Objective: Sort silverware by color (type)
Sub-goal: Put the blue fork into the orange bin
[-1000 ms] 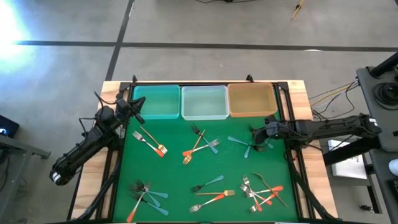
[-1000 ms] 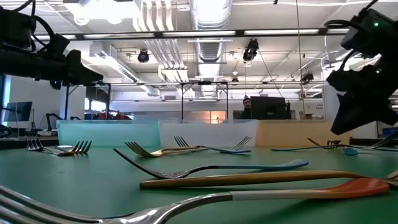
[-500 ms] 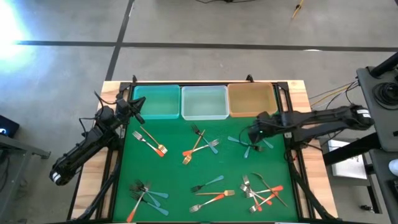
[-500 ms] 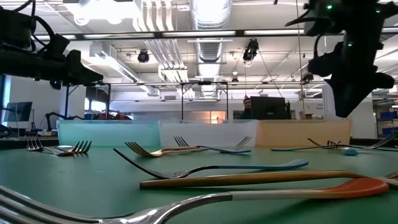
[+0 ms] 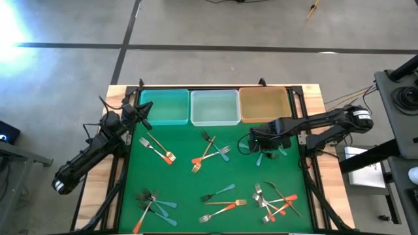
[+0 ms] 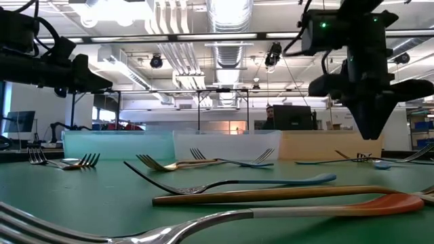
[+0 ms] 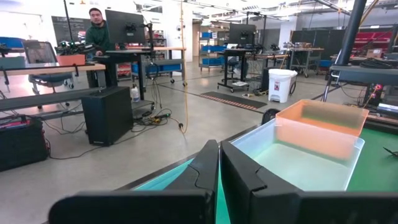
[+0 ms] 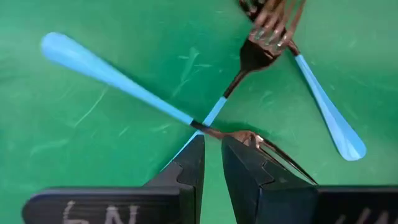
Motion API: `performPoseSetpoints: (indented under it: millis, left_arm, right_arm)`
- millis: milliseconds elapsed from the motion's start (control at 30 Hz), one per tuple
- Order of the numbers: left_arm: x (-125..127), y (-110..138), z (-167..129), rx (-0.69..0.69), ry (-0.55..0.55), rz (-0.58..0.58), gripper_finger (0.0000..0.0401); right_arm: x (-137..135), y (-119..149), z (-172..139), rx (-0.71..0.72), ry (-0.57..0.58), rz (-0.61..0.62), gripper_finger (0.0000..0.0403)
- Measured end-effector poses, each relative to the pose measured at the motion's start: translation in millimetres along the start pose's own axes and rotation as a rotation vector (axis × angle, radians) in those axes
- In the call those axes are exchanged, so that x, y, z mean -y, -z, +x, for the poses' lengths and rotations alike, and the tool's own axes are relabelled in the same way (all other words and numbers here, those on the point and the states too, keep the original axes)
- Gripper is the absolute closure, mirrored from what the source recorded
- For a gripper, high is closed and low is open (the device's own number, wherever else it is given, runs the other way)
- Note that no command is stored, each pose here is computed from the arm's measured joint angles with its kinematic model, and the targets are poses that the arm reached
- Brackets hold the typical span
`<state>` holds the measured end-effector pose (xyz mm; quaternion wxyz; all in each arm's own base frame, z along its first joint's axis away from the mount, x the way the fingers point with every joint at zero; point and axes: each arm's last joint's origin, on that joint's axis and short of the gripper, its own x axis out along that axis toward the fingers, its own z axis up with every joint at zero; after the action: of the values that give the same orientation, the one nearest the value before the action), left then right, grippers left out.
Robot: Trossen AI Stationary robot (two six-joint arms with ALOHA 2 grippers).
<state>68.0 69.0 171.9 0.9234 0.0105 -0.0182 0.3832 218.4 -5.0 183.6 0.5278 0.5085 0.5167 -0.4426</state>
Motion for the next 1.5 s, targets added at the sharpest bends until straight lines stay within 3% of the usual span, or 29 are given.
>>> performPoseSetpoints:
  millis: [100, 400, 1033, 1500]
  left_arm:
    - [0, 0, 0, 0.0, 0.0, 0.0, 0.0401]
    - [0, 0, 0, 0.0, 0.0, 0.0, 0.0401]
    - [0, 0, 0, 0.0, 0.0, 0.0, 0.0401]
    - [0, 0, 0, 0.0, 0.0, 0.0, 0.0401]
  right_arm:
    - [-2, -1, 8, 0.002, 0.037, 0.045, 0.0355]
    - [-7, -2, 23, -0.01, 0.109, 0.024, 0.0355]
    - [-21, -6, 18, 0.06, 0.026, 0.107, 0.0355]
    - [-19, -6, 20, 0.087, 0.039, 0.15, 0.0346]
